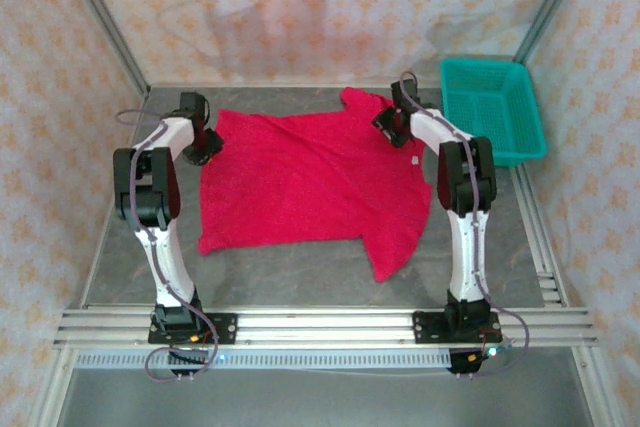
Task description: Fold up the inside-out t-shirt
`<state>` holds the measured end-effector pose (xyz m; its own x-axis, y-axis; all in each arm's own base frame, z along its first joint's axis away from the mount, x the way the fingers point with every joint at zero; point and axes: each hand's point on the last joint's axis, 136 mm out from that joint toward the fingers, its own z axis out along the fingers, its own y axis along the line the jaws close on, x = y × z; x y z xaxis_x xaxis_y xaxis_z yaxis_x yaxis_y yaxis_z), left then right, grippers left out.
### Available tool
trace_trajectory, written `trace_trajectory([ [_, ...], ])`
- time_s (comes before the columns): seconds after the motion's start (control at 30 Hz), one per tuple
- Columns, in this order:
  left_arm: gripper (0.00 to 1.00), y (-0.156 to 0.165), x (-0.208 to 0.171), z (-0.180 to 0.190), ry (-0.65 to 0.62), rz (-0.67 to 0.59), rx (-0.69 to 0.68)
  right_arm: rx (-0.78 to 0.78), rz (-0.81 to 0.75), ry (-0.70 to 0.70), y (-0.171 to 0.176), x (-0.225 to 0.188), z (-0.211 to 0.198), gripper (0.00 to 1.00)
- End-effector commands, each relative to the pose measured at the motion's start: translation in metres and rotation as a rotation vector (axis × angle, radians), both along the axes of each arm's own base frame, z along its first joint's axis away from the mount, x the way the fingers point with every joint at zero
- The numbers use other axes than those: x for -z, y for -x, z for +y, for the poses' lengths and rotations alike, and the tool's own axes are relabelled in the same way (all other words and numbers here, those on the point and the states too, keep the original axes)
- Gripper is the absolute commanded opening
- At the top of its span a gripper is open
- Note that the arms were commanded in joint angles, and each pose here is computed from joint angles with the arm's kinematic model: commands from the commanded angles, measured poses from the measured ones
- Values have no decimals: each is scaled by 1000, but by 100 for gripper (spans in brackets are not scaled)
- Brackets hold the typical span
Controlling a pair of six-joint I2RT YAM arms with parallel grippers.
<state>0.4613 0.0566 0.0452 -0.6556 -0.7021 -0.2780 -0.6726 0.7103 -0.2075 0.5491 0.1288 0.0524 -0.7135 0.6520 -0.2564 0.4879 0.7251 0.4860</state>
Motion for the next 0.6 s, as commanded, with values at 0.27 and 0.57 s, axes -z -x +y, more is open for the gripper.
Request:
trace_trajectory([
  [0.27,31,194,-41,-28,-144,149,12,-180,-7,109,174,-81,-5,60],
  [0.57,38,263,-28,-34,-63,246,-113,-210,75,151,287,-59,-31,60],
])
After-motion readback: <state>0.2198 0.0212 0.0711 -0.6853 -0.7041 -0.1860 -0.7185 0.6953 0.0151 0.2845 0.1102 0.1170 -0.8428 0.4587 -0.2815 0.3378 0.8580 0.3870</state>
